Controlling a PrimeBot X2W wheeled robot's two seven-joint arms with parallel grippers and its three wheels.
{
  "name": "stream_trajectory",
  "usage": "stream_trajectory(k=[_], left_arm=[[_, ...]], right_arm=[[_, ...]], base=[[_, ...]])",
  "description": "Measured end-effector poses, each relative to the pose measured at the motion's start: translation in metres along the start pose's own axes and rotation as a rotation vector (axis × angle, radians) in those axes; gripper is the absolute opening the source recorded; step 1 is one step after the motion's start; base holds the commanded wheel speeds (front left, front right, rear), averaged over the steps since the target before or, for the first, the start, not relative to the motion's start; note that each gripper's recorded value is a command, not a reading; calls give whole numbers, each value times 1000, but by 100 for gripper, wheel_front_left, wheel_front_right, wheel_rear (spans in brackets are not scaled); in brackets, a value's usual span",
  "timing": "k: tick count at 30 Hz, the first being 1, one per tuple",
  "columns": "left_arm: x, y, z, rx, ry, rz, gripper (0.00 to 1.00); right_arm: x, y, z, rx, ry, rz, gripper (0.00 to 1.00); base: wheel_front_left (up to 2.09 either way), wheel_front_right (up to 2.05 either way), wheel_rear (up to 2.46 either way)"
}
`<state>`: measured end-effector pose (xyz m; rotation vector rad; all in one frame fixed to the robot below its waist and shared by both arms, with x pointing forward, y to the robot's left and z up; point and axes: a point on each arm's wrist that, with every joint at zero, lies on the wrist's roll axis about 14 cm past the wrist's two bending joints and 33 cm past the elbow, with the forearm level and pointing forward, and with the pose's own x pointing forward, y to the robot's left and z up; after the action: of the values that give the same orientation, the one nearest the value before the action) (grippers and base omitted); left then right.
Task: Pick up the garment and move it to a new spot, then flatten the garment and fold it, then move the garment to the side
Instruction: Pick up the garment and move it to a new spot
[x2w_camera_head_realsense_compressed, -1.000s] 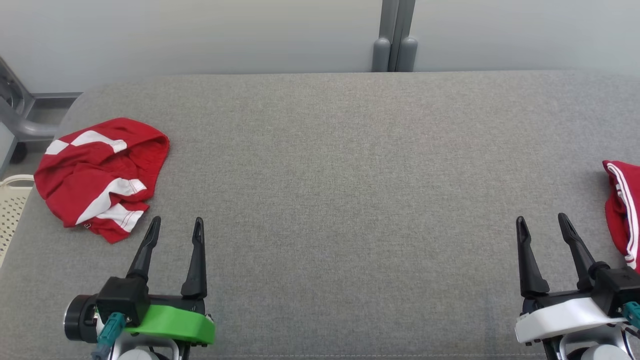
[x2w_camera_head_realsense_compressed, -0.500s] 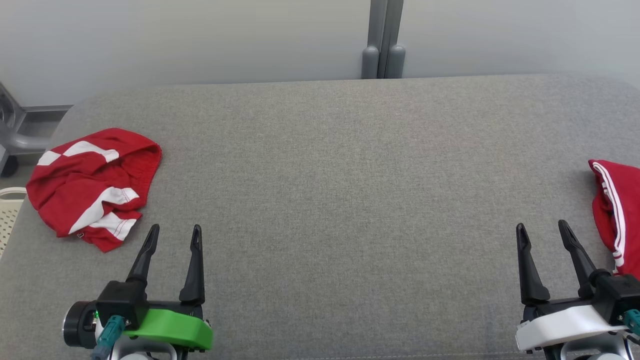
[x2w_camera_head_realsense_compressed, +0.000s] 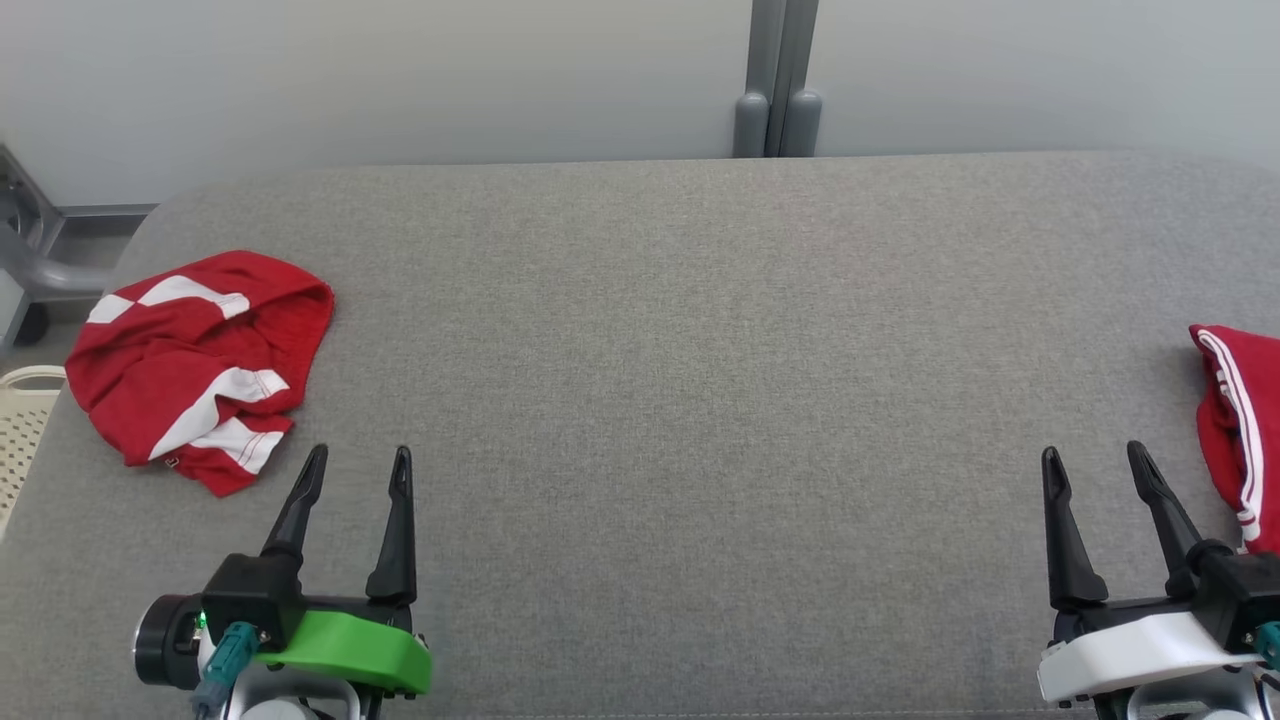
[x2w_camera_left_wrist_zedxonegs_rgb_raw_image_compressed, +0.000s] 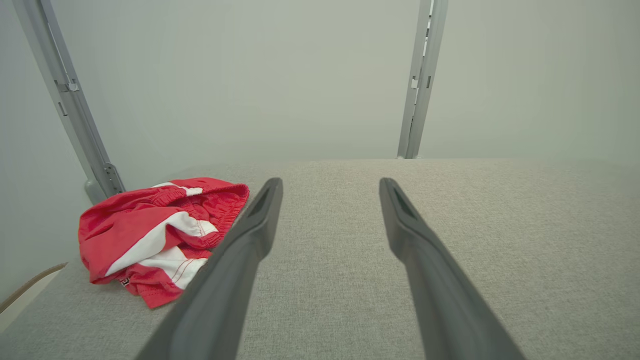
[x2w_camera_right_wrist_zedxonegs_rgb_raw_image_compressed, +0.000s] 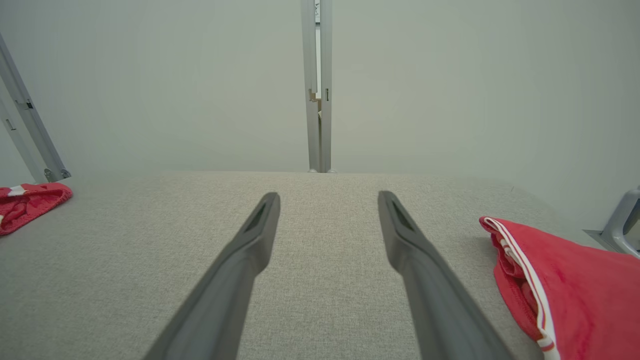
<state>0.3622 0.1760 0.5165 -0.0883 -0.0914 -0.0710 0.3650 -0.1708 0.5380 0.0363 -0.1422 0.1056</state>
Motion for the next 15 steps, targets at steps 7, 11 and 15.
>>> stream_trajectory(k=[7, 11, 15], left_arm=[[-5, 13, 10, 0, -28, 43, 100], [-17, 31, 15, 5, -40, 104, 100], [-33, 54, 20, 8, -54, 189, 100]], right_arm=[[9, 19, 0, 8, -3, 59, 100], [19, 44, 0, 23, -11, 134, 100], [29, 73, -1, 41, -10, 220, 100]], base=[[0, 0, 0], [0, 0, 0], [0, 0, 0]])
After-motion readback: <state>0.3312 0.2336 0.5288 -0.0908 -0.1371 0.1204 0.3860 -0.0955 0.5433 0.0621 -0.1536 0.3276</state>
